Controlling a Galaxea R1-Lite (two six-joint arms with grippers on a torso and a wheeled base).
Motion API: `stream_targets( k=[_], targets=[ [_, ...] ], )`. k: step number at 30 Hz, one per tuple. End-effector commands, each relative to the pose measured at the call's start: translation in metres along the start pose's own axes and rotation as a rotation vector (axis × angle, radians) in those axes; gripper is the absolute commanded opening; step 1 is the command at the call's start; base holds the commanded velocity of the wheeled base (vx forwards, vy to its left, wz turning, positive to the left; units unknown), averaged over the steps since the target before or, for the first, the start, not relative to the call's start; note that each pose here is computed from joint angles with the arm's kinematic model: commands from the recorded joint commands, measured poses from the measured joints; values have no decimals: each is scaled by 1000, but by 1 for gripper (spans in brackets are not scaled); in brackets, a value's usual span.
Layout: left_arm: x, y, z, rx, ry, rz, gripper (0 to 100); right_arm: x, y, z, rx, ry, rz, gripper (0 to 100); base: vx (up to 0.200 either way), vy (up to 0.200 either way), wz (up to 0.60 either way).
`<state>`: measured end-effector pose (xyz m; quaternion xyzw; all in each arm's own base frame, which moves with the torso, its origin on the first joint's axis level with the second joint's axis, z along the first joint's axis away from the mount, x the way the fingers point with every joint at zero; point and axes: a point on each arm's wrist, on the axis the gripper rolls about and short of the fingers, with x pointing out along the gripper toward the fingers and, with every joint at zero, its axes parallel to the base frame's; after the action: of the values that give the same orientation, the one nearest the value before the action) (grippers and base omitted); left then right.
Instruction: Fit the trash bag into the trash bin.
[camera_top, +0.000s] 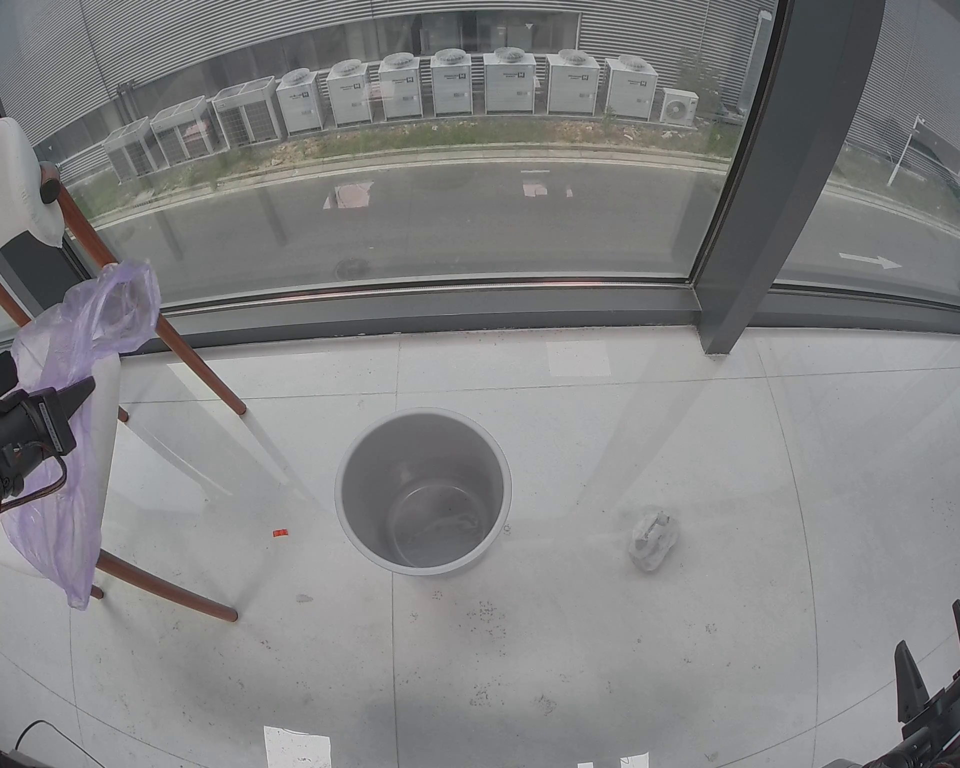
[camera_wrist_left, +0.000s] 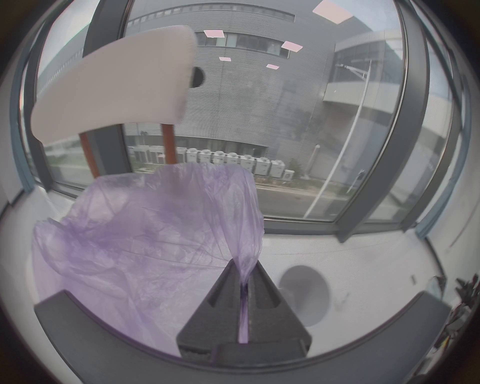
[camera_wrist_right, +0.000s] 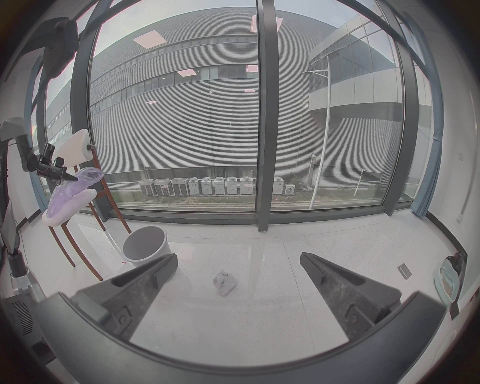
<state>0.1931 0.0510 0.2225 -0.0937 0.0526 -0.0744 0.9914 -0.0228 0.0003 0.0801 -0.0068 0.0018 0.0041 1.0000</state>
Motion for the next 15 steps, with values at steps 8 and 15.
stream_targets(
  k=[8,15],
  targets=[
    [5,-89,-7,-36,72,-510,0,1,0,-5,2,15,0,100,0,0,0],
    [29,-119,-26,-47,226,-797,0,1,0,-5,9,15,-2,100,0,0,0]
  ],
)
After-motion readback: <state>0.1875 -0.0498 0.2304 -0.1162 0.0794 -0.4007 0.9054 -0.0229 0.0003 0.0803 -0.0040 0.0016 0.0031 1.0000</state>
